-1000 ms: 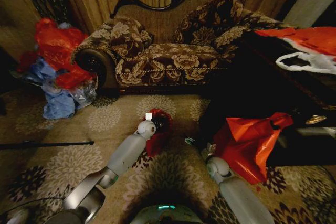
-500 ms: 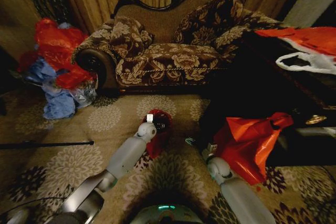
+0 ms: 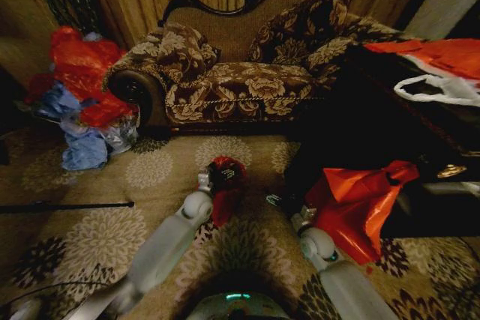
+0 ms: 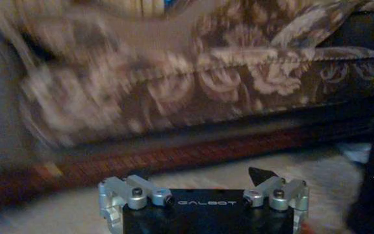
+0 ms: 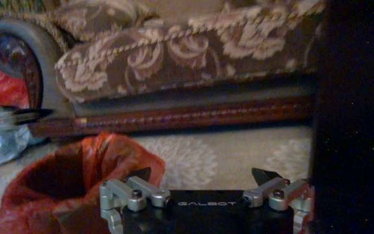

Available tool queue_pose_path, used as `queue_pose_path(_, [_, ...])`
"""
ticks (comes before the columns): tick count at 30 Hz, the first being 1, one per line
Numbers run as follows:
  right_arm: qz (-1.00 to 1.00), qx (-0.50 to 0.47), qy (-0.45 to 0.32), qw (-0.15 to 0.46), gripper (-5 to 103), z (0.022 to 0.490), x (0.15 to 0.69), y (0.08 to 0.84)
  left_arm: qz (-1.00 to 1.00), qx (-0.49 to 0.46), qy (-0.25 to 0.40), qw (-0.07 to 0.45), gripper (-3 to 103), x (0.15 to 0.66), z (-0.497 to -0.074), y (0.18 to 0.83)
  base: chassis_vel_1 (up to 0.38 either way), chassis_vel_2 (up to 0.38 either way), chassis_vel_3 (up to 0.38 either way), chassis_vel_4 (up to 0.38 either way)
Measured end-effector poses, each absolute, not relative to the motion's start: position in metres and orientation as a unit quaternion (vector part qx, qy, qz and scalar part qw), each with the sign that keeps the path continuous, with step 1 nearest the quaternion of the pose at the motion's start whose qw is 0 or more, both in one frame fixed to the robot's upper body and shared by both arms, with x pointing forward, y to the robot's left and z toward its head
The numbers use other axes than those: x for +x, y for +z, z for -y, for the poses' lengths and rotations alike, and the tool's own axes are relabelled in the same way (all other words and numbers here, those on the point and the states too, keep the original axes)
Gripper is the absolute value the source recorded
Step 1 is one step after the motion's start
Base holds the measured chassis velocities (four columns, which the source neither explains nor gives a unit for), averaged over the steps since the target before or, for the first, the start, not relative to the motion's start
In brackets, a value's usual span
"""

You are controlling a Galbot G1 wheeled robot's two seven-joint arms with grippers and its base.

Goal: Place a garbage bag over the trash bin.

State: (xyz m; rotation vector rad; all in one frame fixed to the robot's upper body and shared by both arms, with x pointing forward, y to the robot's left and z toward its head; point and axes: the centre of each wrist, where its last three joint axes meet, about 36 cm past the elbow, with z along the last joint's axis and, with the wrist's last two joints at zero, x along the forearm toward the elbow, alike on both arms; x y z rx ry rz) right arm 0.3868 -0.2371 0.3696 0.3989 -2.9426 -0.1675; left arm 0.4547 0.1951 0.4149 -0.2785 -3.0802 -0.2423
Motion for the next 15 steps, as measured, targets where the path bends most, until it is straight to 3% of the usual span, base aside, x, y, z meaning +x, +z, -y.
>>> queue_pose_path(2, [0.987, 0.122, -0.062, 0.081, 100, 0.242, 0.365, 0.377, 0.989, -0.083, -0.121, 0.024, 100, 0.416, -0.210, 0.411, 0.000, 0.000, 0.000, 0.000])
queue_pose_path(4, [0.988, 0.119, -0.064, 0.080, 100, 0.244, 0.359, 0.379, 0.989, -0.084, -0.122, 0.033, 100, 0.407, -0.212, 0.412, 0.000, 0.000, 0.000, 0.000])
queue_pose_path(6, [0.988, 0.115, -0.066, 0.083, 100, 0.245, 0.348, 0.380, 0.990, -0.081, -0.090, 0.077, 100, 0.385, -0.211, 0.415, 0.000, 0.000, 0.000, 0.000])
queue_pose_path(12, [0.989, 0.116, -0.059, 0.071, 100, 0.241, 0.346, 0.379, 0.988, -0.083, -0.012, 0.130, 103, 0.399, -0.193, 0.440, 0.000, 0.000, 0.000, 0.000])
queue_pose_path(15, [0.990, 0.118, -0.048, 0.066, 100, 0.240, 0.346, 0.378, 0.987, -0.089, -0.003, 0.135, 98, 0.414, -0.183, 0.446, 0.000, 0.000, 0.000, 0.000])
